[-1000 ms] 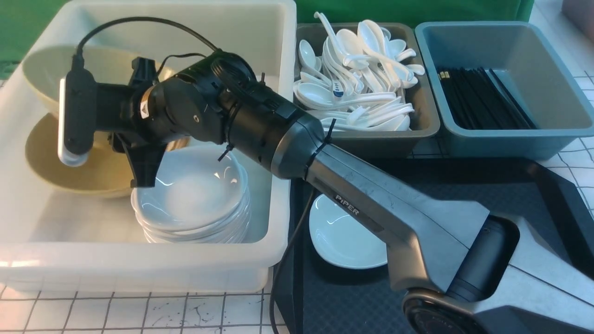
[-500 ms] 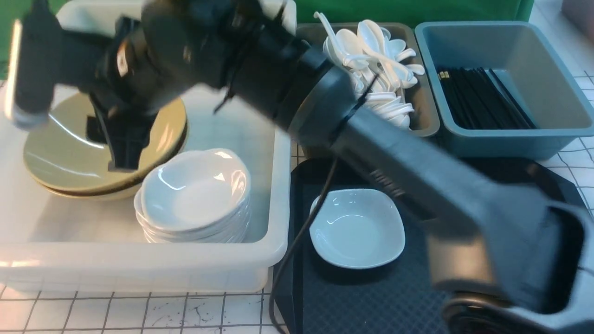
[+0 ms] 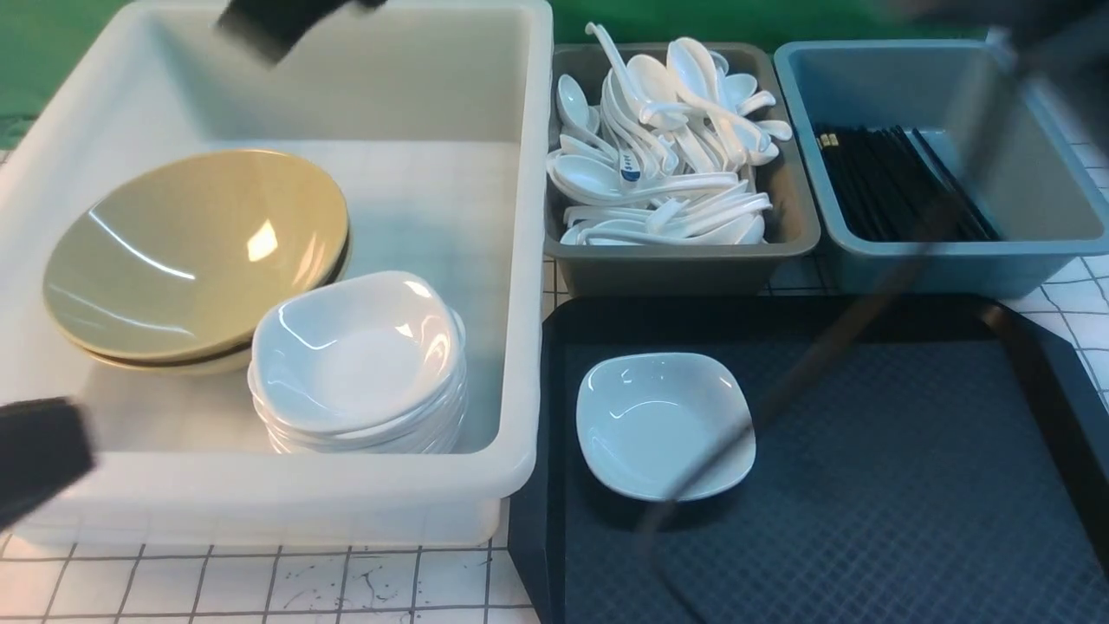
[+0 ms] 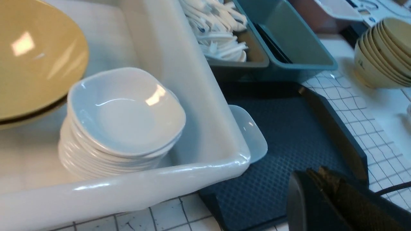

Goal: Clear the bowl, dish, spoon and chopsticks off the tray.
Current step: Use the left arm to grab the plate

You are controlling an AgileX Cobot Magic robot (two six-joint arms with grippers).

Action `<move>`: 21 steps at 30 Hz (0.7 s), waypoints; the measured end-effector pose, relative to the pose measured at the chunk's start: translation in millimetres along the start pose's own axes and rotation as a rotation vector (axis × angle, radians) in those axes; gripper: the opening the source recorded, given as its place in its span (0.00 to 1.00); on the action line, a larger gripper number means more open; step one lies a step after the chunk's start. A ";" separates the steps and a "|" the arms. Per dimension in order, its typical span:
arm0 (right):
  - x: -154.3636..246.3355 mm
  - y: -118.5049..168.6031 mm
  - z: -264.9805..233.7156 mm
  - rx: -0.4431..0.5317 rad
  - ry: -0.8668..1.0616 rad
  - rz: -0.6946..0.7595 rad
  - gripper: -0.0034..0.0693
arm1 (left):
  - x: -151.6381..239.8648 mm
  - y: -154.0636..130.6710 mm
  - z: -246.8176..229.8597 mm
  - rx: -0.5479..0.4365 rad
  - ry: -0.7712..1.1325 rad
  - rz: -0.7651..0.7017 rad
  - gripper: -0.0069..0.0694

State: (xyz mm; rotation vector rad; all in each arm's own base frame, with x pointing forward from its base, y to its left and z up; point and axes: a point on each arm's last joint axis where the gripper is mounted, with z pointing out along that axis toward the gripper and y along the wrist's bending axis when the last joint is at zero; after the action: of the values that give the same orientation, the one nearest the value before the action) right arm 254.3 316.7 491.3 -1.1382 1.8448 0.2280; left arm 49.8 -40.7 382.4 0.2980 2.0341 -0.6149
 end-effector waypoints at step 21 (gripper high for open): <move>242.3 28.4 -217.6 0.015 0.210 0.425 0.08 | -1.7 -63.2 219.6 0.194 0.583 0.214 0.09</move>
State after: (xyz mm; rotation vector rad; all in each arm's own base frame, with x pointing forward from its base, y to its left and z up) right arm 65.0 61.4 414.8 -0.7706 2.2617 0.3456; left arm 183.9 -211.7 311.4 0.8833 2.4470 -0.6413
